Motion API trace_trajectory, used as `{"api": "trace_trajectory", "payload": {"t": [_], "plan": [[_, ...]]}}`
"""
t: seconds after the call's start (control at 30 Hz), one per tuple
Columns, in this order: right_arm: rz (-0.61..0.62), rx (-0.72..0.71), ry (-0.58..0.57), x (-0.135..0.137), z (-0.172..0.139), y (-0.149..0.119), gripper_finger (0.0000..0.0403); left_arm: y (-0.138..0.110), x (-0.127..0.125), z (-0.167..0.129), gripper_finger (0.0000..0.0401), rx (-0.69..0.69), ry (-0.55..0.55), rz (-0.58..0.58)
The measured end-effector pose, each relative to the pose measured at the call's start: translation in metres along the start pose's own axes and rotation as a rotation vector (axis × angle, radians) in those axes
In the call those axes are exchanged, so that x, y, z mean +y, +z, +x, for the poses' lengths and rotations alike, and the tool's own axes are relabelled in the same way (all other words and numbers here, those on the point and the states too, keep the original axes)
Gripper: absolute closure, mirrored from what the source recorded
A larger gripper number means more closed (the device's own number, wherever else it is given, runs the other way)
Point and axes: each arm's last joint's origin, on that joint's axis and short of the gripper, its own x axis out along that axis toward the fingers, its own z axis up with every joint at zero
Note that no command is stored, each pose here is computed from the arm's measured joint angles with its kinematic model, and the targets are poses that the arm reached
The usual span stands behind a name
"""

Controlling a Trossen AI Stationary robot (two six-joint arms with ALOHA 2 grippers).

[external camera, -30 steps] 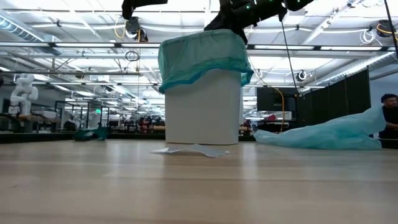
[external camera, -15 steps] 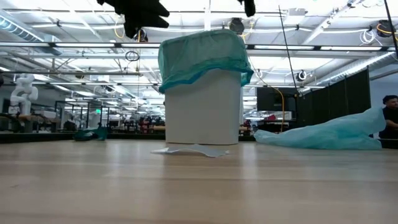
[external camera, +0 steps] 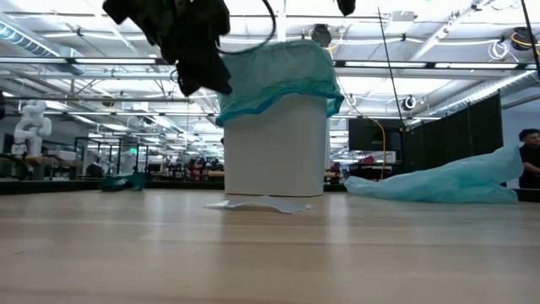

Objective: Place trash/remove bag and relplace
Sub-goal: Put the white paper into the blue trash bag inside the white trash bin

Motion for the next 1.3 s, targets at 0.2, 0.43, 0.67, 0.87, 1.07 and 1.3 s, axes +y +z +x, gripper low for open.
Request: {"api": "trace_trajectory", "payload": {"t": [0.2, 0.43, 0.67, 0.87, 1.07, 1.3], "plan": [[0.000, 0.002, 0.014, 0.004, 0.000, -0.001, 0.0301, -0.008, 0.005, 0.025, 0.0269, 0.095, -0.030, 0.010], [0.017, 0.004, 0.030, 0.007, 0.000, -0.001, 0.0301, -0.013, 0.001, 0.047, 0.0269, 0.108, -0.037, 0.082], [0.002, -0.041, 0.033, 0.014, -0.012, 0.006, 0.0301, -0.022, -0.004, 0.062, 0.0246, 0.158, -0.047, 0.117], [-0.004, -0.072, 0.007, 0.014, -0.021, 0.011, 0.0301, -0.022, -0.008, 0.068, 0.0190, 0.131, -0.067, 0.192], [-0.004, -0.057, 0.003, 0.014, -0.021, 0.010, 0.0301, -0.021, -0.007, 0.072, 0.0134, 0.115, -0.063, 0.222], [-0.003, -0.049, 0.002, 0.013, -0.021, 0.009, 0.0301, -0.033, -0.002, 0.091, 0.0115, 0.183, -0.054, 0.235]]}}
